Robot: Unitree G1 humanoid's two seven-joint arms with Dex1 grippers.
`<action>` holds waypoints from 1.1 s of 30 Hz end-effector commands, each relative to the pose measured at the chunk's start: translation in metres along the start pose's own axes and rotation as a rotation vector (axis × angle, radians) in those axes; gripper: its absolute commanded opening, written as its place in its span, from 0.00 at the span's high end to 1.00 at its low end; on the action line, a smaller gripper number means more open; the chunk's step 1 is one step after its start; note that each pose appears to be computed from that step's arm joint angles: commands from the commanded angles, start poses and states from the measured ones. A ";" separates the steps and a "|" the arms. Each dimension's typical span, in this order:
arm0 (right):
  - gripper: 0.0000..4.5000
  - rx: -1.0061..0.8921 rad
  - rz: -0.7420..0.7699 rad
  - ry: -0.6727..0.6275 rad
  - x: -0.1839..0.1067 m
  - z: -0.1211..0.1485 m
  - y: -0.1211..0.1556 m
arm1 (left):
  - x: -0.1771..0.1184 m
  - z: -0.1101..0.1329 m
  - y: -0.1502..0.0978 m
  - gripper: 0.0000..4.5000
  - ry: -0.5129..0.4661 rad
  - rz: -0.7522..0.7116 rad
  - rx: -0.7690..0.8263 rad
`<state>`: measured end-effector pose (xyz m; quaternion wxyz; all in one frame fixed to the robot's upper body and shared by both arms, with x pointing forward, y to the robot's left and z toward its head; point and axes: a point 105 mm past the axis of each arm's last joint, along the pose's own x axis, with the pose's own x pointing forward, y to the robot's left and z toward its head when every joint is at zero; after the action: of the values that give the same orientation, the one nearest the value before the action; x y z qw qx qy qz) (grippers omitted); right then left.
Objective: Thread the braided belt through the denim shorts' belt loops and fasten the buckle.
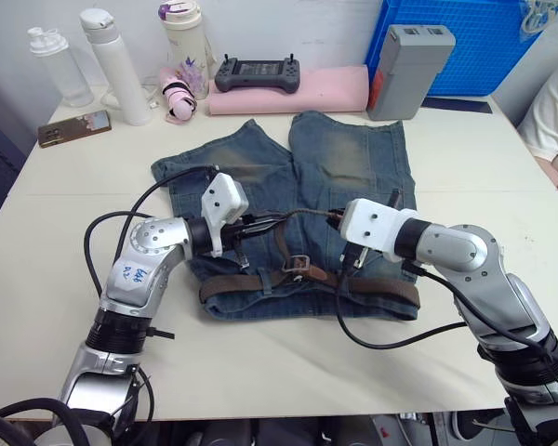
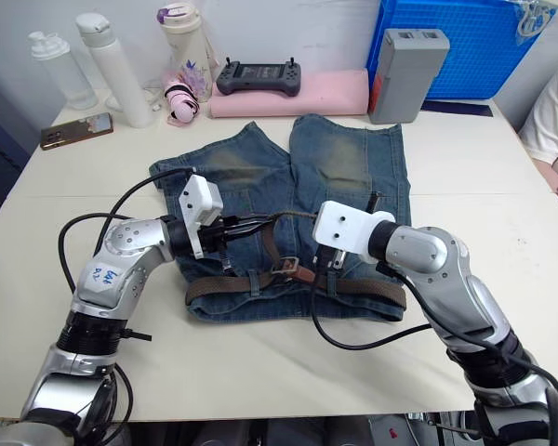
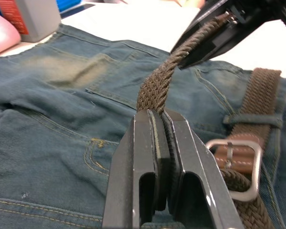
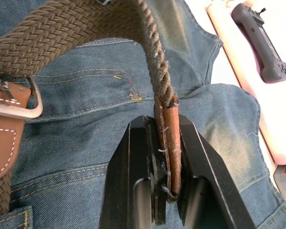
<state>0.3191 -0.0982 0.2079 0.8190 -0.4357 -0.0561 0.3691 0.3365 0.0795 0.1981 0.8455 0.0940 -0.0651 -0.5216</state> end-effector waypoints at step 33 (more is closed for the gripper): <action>1.00 0.444 0.282 0.130 0.026 -0.008 0.103 | -0.009 0.026 -0.023 1.00 -0.286 0.118 -0.298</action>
<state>0.2844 -0.0476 0.1317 0.8419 -0.2583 0.1178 0.4589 0.3155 0.0720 0.2021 0.8665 -0.1190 -0.0791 -0.4783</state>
